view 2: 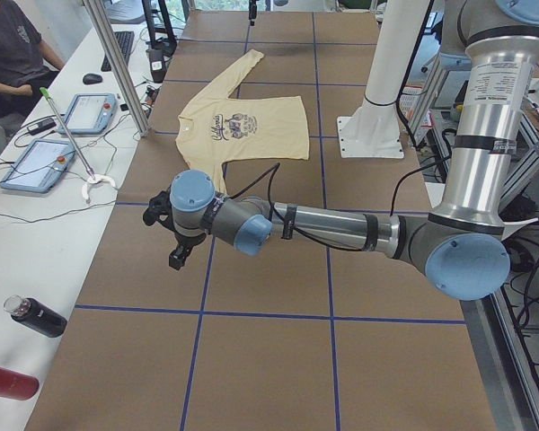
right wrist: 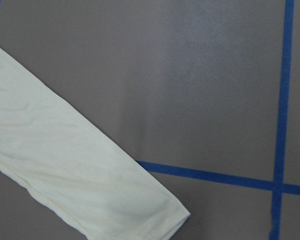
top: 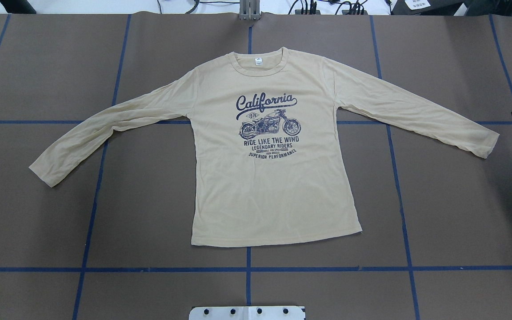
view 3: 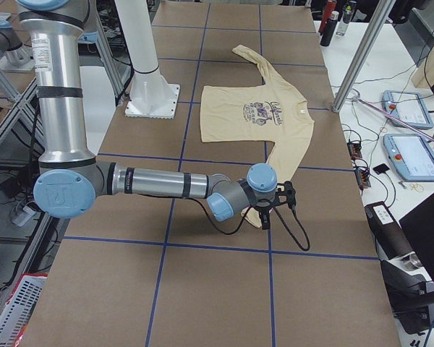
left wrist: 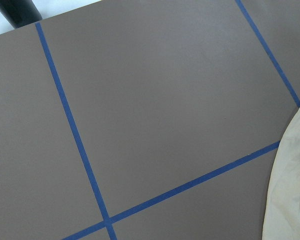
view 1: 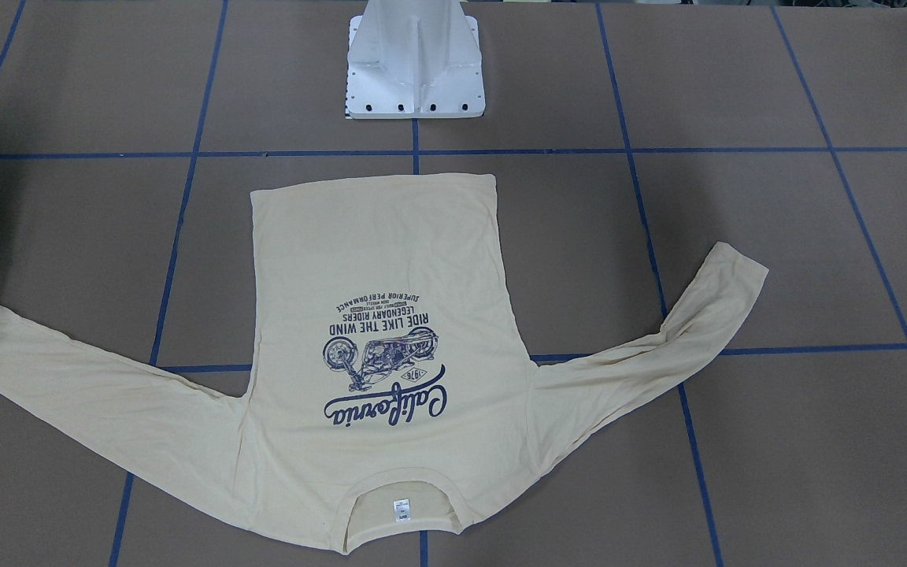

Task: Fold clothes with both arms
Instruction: 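Move the right gripper toward the cuff of the sleeve nearest it, then grasp the sleeve cuff nearest the right gripper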

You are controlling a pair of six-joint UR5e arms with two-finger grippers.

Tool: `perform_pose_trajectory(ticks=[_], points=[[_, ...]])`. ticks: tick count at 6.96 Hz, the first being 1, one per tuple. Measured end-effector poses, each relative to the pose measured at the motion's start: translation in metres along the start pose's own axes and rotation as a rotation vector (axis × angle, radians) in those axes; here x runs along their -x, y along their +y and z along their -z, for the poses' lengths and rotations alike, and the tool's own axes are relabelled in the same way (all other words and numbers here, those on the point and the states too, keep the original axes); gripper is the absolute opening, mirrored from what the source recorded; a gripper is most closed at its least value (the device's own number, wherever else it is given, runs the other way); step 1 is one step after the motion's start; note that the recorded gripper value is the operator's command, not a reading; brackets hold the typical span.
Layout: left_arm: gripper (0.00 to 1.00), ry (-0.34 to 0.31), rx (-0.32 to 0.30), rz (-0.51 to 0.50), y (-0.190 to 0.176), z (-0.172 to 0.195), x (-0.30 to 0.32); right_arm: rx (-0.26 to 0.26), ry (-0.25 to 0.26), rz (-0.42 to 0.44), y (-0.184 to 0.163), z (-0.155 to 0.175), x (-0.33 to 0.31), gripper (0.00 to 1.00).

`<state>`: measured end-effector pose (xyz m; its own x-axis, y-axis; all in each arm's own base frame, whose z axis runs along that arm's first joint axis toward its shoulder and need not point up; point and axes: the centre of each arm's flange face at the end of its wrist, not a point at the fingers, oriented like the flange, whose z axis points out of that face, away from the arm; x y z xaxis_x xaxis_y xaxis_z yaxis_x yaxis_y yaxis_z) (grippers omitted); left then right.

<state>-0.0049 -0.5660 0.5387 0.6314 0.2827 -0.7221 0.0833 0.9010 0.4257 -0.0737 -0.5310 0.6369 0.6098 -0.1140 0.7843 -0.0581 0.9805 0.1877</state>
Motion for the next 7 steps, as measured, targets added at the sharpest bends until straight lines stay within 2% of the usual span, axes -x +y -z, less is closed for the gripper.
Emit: perform_pose_trajectory(ticks=[2, 4, 7], points=[[1.0, -0.022, -0.054, 0.068, 0.0, -0.02, -0.024, 0.014, 0.006, -0.058, 0.004, -0.031, 0.019, 1.0], [1.0, -0.02, -0.064, 0.085, 0.001, -0.025, -0.03, 0.032, 0.045, -0.073, 0.011, -0.053, 0.016, 1.0], [1.0, -0.018, -0.064, 0.086, 0.001, -0.025, -0.031, 0.074, 0.057, -0.056, 0.021, -0.078, 0.023, 1.0]])
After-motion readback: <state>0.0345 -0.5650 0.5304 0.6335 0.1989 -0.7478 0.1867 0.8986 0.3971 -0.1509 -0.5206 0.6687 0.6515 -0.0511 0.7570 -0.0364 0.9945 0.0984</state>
